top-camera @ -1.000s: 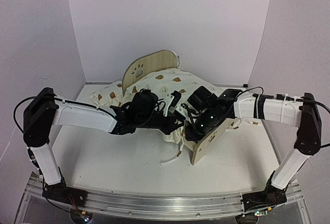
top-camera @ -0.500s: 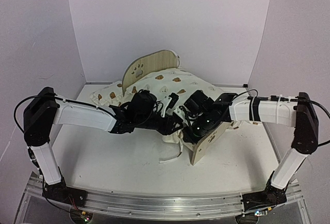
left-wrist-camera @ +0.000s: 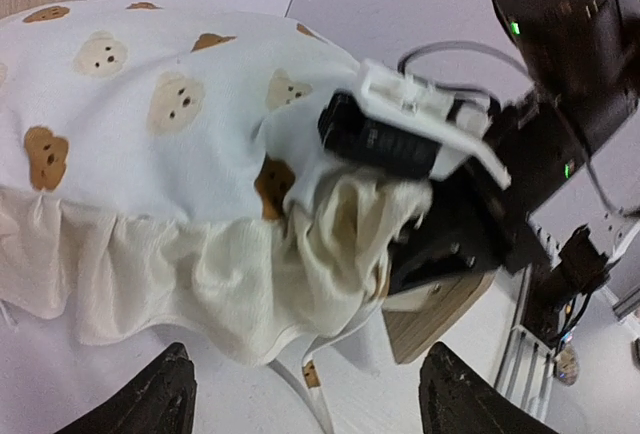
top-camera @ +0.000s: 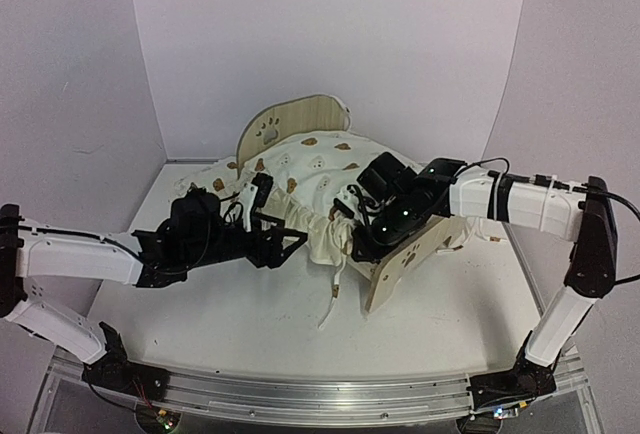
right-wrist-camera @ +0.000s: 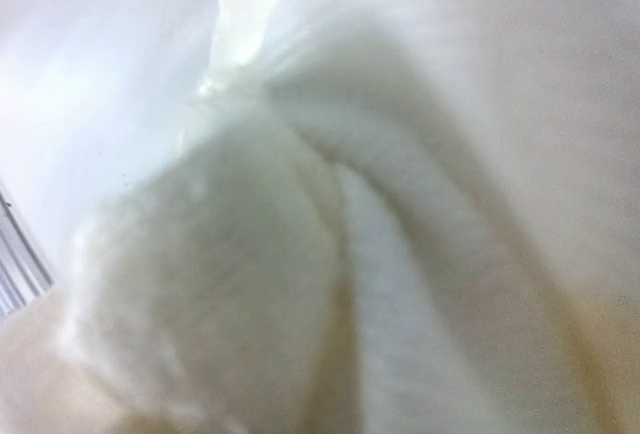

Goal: Set up the pet bed

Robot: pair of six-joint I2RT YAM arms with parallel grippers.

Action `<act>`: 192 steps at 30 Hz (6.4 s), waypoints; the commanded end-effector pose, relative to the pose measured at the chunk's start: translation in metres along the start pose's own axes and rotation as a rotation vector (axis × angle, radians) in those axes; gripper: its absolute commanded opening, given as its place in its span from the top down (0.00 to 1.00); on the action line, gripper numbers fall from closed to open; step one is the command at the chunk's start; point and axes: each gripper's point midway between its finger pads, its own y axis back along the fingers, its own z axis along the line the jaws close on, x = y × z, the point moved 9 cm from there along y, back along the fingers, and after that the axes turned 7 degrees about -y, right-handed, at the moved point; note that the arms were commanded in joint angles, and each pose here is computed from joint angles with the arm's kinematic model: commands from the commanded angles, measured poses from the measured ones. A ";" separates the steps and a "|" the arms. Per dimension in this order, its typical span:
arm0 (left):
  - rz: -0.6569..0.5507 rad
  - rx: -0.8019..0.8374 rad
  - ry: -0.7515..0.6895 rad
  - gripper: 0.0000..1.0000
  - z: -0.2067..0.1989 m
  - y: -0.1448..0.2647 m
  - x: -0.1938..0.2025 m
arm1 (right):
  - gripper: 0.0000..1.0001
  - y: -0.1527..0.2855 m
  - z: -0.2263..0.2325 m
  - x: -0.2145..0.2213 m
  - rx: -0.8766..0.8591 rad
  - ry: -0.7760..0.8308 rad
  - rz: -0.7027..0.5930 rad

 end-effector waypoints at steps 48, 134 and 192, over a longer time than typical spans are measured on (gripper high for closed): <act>-0.554 0.385 -0.341 0.33 -0.030 -0.205 0.131 | 1.00 0.125 0.025 -0.048 -0.392 0.124 -0.281; 0.291 0.424 -0.032 1.00 -0.047 -0.061 0.121 | 0.64 -0.093 0.026 0.177 0.071 0.197 -0.204; 0.341 0.525 0.210 1.00 -0.071 -0.076 0.074 | 0.75 -0.030 0.043 0.169 -0.071 -0.014 -0.241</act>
